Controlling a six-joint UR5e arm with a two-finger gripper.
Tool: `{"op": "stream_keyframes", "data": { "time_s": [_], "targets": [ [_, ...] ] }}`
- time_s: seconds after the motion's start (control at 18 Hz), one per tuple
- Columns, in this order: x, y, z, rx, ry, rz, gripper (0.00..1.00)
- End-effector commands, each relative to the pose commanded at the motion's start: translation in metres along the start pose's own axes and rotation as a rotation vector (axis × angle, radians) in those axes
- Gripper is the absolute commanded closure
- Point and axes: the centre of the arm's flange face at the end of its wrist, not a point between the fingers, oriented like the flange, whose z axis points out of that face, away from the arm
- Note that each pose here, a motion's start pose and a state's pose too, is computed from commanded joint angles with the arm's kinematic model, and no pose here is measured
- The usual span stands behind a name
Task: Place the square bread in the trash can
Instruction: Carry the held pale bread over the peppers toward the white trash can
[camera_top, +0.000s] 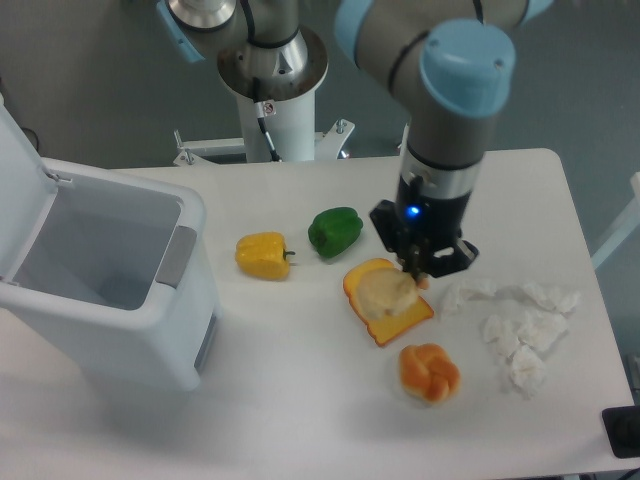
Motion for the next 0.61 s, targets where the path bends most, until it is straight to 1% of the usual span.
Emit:
{"op": "stream_keyframes", "data": {
  "time_s": [0.22, 0.39, 0.5, 0.61],
  "targets": [
    [0.04, -0.023, -0.021, 0.067, 0.018, -0.041, 0.83],
    [0.081, -0.039, -0.037, 0.113, 0.039, -0.032, 0.83],
    [0.104, -0.046, -0.048, 0.138, 0.048, -0.047, 0.83],
    [0.127, -0.06, -0.051, 0.15, 0.063, -0.043, 0.83]
  ]
}}
